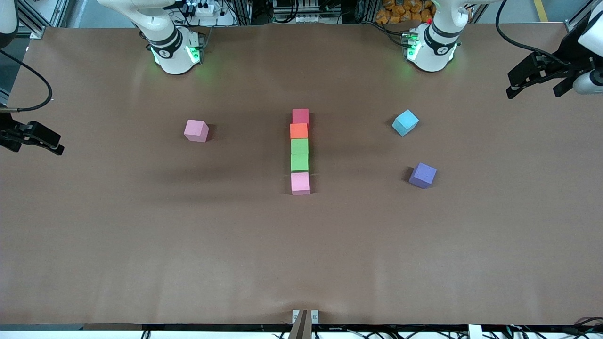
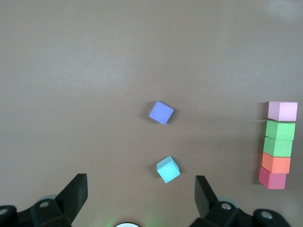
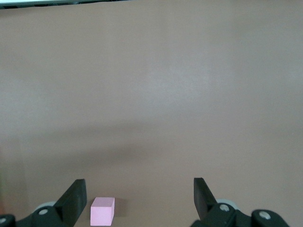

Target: Arrange blocks into number 1

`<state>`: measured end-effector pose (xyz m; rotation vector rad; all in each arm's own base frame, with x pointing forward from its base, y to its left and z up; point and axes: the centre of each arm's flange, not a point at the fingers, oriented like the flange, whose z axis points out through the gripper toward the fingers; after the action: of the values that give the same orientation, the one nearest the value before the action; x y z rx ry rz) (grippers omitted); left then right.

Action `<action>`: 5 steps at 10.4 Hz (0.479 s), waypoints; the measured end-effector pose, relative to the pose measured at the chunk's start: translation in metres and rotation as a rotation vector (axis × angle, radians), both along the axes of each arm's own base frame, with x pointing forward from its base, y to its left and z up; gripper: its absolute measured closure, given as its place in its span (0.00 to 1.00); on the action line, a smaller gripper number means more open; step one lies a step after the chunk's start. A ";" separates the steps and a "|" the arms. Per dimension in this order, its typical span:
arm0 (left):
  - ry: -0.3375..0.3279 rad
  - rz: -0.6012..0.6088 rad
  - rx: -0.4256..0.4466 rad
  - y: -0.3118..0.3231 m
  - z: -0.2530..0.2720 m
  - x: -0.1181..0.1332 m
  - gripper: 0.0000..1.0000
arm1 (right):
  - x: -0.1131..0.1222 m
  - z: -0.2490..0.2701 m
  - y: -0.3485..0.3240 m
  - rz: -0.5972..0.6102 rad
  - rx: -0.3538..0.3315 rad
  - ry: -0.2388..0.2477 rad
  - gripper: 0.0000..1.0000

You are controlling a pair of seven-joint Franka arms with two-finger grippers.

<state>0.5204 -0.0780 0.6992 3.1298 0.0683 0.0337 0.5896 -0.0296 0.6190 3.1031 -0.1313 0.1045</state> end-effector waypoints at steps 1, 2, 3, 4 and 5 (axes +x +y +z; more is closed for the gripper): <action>0.000 0.000 0.000 0.000 0.000 0.000 0.00 | 0.000 0.000 0.000 0.000 0.000 -0.001 0.00; 0.000 0.000 0.000 0.000 0.000 0.000 0.00 | 0.000 0.000 0.000 0.000 0.001 -0.001 0.00; 0.000 -0.001 0.000 0.000 0.000 0.000 0.00 | 0.000 0.000 0.000 0.000 0.001 -0.003 0.00; 0.000 -0.001 0.000 -0.001 0.000 0.000 0.00 | 0.001 0.001 0.000 0.001 0.001 -0.007 0.00; 0.000 -0.001 0.000 -0.001 0.000 0.000 0.00 | 0.001 0.001 0.000 0.001 0.001 -0.009 0.00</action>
<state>0.5203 -0.0788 0.6992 3.1299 0.0661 0.0337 0.5906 -0.0293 0.6199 3.1043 -0.1309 0.1191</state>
